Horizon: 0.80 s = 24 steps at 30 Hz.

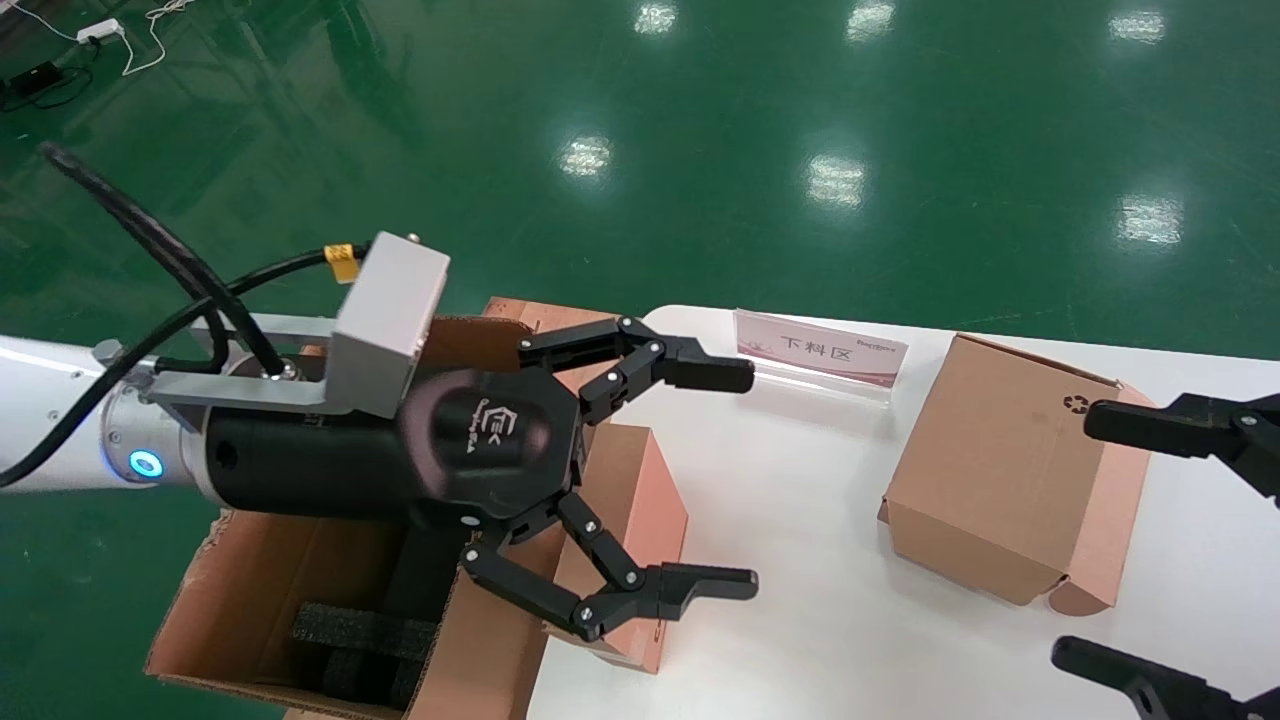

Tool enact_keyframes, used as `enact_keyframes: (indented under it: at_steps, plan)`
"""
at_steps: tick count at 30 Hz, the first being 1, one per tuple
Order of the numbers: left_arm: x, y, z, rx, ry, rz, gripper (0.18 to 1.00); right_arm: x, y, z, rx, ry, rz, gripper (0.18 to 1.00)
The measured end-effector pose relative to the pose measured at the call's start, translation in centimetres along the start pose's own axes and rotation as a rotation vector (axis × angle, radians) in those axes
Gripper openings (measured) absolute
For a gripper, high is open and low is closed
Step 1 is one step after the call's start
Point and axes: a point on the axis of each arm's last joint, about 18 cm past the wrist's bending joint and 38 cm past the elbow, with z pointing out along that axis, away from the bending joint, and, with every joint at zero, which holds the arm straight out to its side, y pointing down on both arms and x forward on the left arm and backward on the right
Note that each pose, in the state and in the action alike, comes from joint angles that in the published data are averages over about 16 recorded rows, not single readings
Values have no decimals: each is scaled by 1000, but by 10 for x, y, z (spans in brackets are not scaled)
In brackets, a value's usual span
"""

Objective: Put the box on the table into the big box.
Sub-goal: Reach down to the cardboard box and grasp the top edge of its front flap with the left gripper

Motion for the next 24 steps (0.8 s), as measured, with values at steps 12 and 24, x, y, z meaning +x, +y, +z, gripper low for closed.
enact_keyframes:
  at_steps: [12, 24]
  plan:
    - [-19, 6, -16, -313, -117, -40, 996, 0, 0, 0, 0, 0, 0, 995]
    - [-46, -6, -30, -566, -313, -205, 996, 0, 0, 0, 0, 0, 0, 995]
